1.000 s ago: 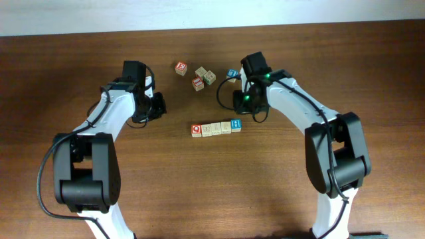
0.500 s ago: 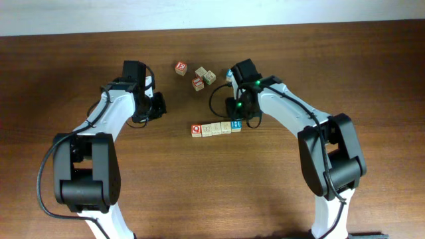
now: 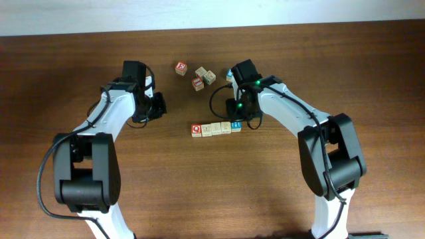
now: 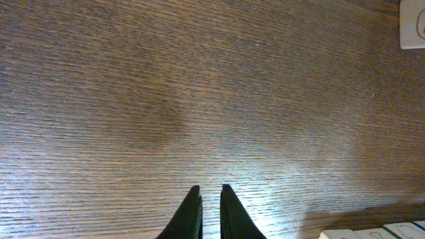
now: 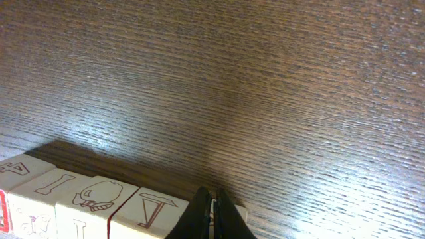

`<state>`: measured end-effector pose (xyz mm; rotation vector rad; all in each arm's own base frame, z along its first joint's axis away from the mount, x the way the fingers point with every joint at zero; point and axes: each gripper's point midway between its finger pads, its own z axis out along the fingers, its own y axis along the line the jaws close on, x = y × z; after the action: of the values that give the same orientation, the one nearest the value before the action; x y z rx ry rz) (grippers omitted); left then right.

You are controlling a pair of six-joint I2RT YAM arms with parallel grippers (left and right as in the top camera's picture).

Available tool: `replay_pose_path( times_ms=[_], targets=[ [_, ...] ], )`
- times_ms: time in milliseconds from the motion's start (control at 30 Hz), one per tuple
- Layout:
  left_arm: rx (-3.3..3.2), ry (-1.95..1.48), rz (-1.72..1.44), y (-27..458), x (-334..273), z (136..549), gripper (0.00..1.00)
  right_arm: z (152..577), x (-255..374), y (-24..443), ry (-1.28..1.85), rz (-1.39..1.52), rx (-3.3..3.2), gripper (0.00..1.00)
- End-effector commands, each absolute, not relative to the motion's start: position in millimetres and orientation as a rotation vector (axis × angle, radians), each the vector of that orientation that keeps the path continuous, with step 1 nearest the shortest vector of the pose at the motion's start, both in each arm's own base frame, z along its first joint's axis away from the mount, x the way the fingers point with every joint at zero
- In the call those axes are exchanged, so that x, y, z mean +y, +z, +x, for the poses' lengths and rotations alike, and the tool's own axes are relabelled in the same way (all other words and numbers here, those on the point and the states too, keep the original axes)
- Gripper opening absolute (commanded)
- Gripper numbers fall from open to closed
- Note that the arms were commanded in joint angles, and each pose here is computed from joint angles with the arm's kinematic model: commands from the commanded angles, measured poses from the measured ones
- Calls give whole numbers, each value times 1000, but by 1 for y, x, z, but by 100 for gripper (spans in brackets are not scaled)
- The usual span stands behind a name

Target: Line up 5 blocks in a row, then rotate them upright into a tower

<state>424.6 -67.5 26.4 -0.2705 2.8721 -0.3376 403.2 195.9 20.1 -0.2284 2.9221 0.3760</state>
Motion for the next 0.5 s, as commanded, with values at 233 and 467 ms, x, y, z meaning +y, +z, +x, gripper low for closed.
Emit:
replay_pose_path(
  times_ms=[233,467],
  targets=[
    [2852,-366,-230,36,-74,429,9,399,195,15,364,-244,2939,4],
    [2852,-366,-230,36,-74,429,9,398,196,15,368,-250,2939,5]
  ],
)
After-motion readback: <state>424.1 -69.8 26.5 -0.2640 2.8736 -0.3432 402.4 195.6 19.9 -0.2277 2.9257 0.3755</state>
